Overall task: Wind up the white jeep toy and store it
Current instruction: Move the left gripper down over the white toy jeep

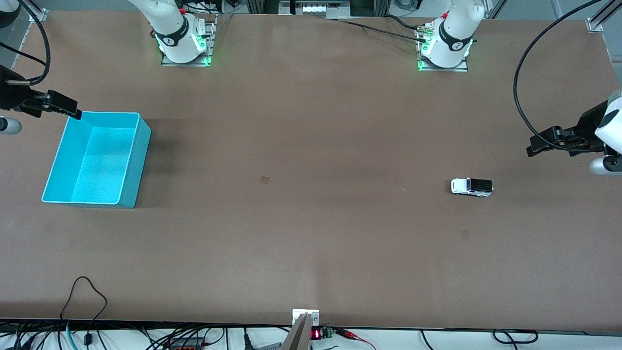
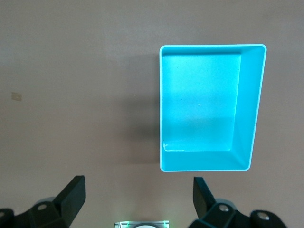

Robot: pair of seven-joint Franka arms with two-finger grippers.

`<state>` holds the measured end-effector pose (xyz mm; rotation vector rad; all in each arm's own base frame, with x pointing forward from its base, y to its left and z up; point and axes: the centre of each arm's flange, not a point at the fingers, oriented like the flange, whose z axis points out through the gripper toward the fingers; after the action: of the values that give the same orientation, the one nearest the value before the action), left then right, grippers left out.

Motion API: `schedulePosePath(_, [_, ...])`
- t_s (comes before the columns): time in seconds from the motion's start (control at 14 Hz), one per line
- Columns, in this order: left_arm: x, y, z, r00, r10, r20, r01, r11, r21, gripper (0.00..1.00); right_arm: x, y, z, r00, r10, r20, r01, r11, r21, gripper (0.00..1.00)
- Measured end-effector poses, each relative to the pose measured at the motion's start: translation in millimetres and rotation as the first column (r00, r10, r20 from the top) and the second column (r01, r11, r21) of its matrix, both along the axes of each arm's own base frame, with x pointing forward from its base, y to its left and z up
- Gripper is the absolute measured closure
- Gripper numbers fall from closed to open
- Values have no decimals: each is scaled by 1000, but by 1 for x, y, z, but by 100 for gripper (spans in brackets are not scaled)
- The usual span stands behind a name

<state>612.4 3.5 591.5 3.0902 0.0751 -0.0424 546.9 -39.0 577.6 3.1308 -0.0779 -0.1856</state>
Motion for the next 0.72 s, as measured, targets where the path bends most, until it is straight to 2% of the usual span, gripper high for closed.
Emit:
schedulePosePath(0.5, [-1, -5, 1, 1000, -9, -2, 9, 1000, 0, 0, 0, 0, 0, 1000, 0, 0, 0, 1000, 0, 0])
schedulePosePath(0.72, [2, -17, -22, 998, -29, -63, 29, 1000, -2, 0, 0, 0, 0, 1000, 0, 0, 0, 1000, 0, 0])
